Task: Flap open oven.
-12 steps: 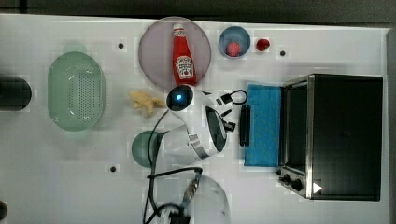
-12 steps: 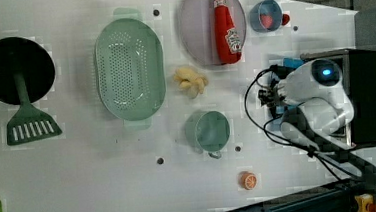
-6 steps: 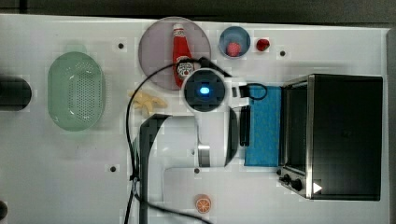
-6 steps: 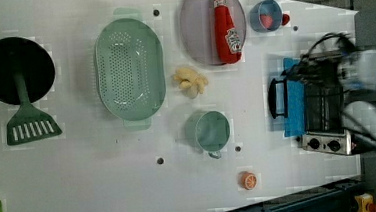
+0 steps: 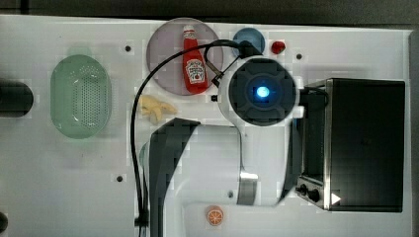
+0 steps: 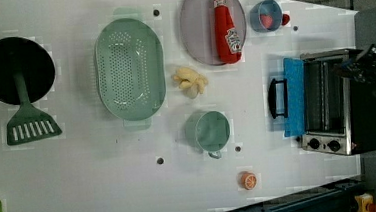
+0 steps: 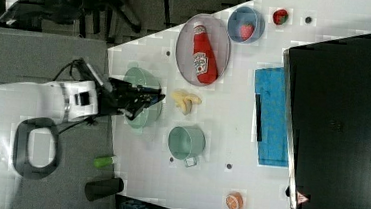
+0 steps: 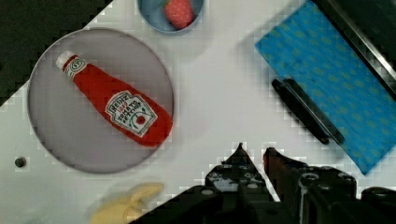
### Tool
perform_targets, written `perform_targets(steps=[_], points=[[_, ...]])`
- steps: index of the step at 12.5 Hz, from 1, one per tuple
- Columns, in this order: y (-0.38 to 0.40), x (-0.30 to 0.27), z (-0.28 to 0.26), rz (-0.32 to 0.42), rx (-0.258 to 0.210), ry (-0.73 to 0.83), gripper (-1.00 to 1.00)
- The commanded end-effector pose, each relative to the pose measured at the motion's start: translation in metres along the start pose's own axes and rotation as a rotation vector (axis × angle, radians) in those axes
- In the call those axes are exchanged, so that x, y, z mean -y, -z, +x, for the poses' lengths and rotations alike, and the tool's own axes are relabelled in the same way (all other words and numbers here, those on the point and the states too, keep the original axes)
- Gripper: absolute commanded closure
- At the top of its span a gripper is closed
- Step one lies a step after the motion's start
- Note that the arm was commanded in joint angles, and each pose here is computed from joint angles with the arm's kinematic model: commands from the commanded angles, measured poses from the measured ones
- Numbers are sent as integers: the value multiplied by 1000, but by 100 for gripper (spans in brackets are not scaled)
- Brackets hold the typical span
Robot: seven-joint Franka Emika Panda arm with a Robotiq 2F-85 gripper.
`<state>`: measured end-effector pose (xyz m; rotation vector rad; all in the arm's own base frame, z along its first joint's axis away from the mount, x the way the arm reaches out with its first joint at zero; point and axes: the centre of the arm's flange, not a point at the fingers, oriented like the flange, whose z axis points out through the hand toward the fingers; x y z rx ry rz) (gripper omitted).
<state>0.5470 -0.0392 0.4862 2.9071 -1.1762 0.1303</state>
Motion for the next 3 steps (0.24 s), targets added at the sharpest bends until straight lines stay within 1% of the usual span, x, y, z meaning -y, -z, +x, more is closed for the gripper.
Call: perform_targets(steps=[1, 3], points=[[32, -11, -9, -10, 31, -113, 65], [57, -22, -16, -8, 44, -117, 65]])
